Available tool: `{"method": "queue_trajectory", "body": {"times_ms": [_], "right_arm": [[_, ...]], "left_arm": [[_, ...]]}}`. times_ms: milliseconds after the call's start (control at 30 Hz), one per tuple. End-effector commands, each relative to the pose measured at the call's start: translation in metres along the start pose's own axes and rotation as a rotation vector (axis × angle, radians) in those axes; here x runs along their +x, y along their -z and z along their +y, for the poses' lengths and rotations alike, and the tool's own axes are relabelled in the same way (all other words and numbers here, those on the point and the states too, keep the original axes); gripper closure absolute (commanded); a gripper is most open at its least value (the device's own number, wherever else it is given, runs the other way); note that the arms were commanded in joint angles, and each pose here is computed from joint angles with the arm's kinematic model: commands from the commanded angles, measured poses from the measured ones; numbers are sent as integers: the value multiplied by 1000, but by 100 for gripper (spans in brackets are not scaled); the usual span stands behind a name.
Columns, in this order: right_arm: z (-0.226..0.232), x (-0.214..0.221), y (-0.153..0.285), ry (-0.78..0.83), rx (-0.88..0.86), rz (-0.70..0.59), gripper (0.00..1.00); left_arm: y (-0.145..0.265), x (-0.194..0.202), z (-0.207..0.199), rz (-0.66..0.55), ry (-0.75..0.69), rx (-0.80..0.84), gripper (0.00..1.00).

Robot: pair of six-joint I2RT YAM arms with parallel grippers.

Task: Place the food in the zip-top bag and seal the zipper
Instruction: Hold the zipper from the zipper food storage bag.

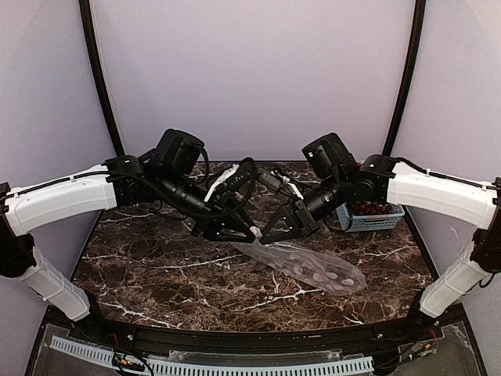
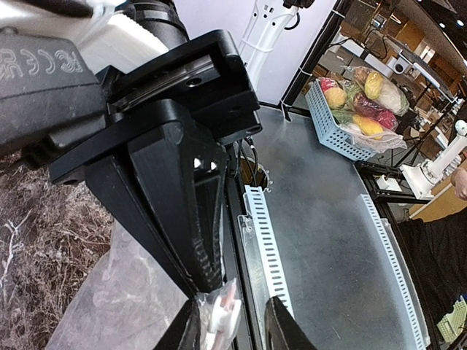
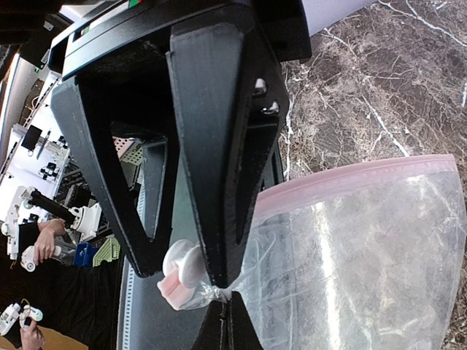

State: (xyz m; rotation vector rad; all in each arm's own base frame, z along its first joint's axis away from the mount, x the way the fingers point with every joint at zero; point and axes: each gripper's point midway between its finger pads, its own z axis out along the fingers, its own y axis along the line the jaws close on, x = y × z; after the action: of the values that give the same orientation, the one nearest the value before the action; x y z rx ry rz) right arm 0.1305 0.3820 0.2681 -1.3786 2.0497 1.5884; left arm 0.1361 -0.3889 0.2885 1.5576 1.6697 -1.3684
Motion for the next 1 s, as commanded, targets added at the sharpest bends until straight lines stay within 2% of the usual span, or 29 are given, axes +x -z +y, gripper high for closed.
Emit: {"method": "queue_trajectory", "body": {"times_ms": [0, 367, 600, 967], "right_arm": [[-3, -4, -1, 15, 3, -4, 100], [-6, -5, 3, 23, 30, -15, 100], [-13, -5, 18, 21, 115, -65, 95], [-22, 3, 55, -5, 263, -187, 91]], "left_arm": [[2, -11, -14, -27, -33, 53, 73], [5, -12, -9, -34, -50, 2, 99], [22, -37, -7, -157, -118, -109, 99], [41, -50, 10, -204, -109, -211, 99]]}}
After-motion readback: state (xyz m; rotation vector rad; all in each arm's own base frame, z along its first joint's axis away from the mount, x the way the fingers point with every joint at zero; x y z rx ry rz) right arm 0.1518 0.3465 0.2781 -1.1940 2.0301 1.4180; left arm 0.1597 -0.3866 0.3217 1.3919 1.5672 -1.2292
